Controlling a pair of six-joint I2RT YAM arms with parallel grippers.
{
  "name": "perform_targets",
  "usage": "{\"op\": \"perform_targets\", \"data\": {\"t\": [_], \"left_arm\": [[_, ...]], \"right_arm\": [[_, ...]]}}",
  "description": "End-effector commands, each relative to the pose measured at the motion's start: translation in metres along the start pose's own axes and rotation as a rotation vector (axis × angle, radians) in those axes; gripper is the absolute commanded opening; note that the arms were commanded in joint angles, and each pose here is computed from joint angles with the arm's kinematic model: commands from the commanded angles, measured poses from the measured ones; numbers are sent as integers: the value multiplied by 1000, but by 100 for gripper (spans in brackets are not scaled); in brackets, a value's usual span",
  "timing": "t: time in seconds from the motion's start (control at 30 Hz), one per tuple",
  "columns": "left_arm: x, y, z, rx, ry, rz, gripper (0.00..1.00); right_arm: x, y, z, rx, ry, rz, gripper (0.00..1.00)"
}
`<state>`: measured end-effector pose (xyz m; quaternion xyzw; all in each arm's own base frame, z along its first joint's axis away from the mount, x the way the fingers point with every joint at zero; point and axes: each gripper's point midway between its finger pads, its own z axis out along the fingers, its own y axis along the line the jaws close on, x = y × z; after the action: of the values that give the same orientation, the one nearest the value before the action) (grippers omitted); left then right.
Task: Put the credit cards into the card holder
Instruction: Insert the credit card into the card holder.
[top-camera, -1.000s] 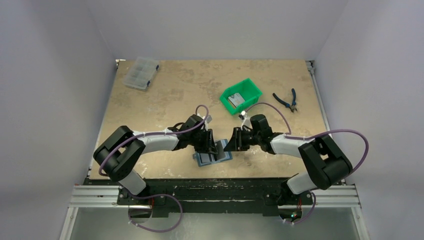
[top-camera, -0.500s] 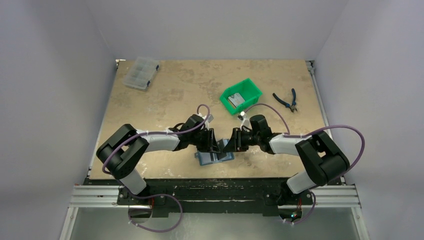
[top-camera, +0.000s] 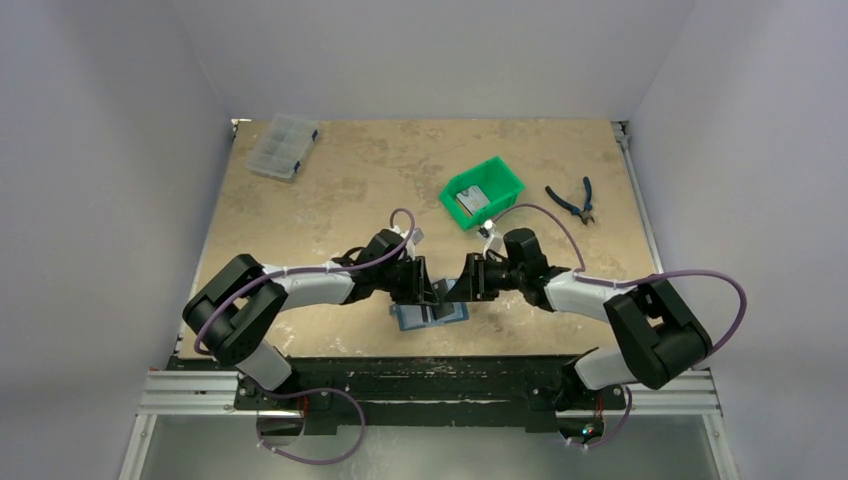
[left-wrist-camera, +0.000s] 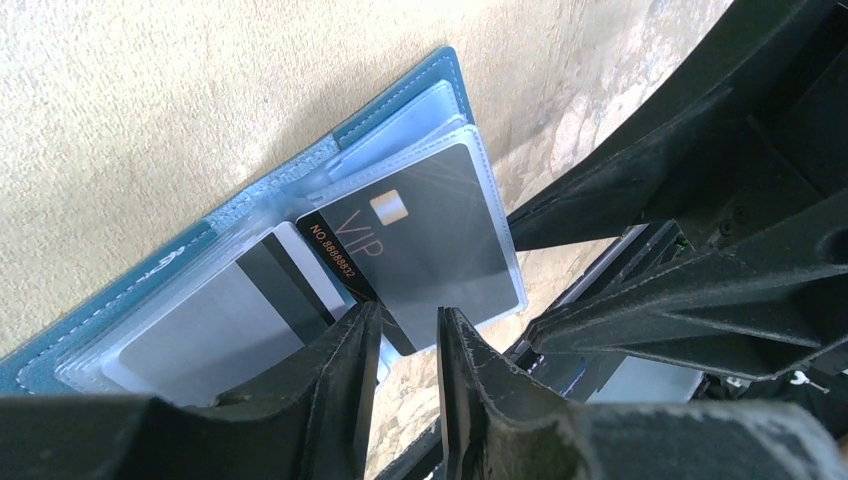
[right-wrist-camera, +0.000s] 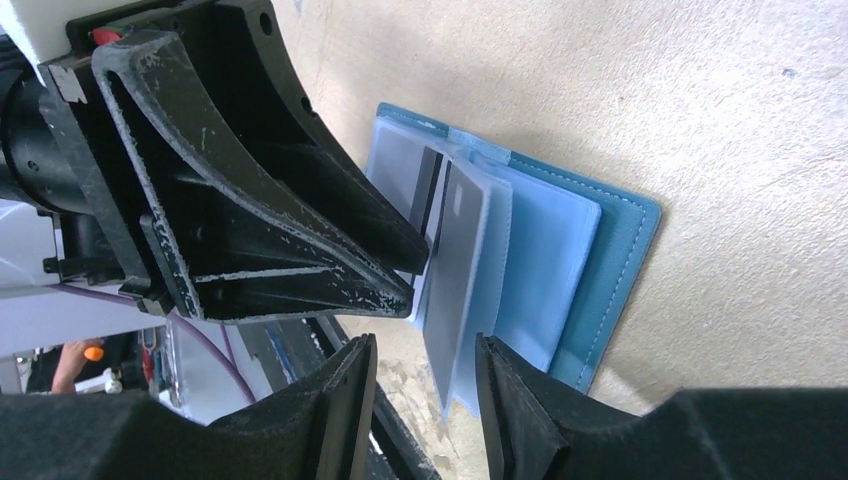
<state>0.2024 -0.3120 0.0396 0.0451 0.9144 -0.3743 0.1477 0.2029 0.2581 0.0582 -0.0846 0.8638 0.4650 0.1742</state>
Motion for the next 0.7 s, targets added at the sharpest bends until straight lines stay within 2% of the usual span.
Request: {"op": "perform_targets", "data": {"t": [0.0,0.23,0.33,0.47,0.67], "left_arm": [[-3,-3,-3,9,-25,28,31],[-1,0,3,10,-11,29,31],[3,6,7,4,0,21,31],[8,12,12,-1,15,15,30],[10,15,16,-2,24,11,29]], "right_arm": [[-4,10,-1,-23,3,-45,48],[0,11,5,-25,24,-42,48],[0,7,3,11,18,-54,51],[0,0,-2,67,8,-56,60],[2,-4,-3,88,14,-45,63]]}}
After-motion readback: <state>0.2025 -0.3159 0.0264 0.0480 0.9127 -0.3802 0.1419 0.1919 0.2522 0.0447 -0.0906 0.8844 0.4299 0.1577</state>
